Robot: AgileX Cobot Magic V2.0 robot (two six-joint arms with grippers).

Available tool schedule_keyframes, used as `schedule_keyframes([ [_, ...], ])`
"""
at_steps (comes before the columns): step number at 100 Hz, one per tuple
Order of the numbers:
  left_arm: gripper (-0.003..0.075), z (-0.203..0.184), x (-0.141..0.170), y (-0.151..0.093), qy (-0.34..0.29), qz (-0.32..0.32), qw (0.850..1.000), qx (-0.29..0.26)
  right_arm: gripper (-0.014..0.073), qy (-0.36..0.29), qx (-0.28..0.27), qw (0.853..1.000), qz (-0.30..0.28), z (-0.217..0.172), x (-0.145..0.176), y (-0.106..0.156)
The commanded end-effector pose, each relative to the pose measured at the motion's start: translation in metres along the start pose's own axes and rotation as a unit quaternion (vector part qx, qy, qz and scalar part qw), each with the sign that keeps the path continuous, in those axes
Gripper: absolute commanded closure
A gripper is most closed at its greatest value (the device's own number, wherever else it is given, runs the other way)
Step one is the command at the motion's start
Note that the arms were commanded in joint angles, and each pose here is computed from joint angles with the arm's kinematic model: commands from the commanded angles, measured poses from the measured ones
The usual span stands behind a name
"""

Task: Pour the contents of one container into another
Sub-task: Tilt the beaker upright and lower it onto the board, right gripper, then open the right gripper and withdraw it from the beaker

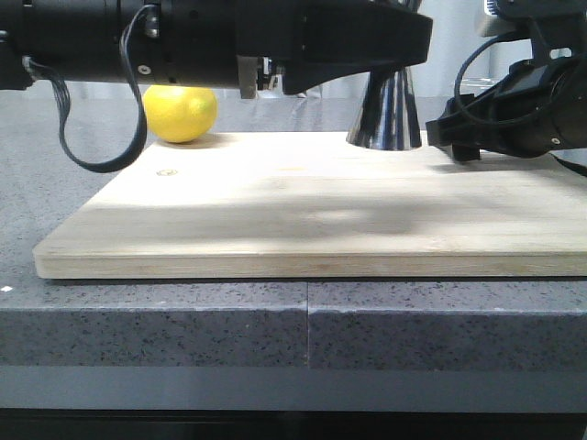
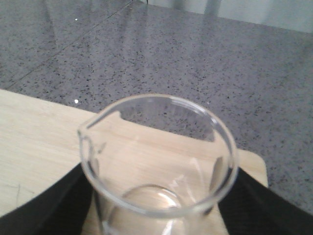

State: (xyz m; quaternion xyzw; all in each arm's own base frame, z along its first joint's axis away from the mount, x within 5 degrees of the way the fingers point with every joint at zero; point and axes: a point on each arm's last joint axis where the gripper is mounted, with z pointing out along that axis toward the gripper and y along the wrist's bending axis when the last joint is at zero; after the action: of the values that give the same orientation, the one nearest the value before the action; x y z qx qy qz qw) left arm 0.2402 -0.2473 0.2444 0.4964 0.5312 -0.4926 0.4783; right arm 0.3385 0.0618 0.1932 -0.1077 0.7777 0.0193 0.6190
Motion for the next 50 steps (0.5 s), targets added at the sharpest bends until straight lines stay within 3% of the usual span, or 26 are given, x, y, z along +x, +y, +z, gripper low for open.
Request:
schedule_keyframes([
  [1,0.0662,-0.004,-0.033,-0.006,-0.07,0.017,0.997,0.011,0.0077,-0.057,0.01,0.998,0.005,-0.003,-0.022,-0.004],
  [50,0.0662,-0.004,-0.033,-0.006,-0.069,0.017,0.997,0.011,0.0077,-0.116,0.016,0.993,0.006,-0.028,-0.06,-0.009],
])
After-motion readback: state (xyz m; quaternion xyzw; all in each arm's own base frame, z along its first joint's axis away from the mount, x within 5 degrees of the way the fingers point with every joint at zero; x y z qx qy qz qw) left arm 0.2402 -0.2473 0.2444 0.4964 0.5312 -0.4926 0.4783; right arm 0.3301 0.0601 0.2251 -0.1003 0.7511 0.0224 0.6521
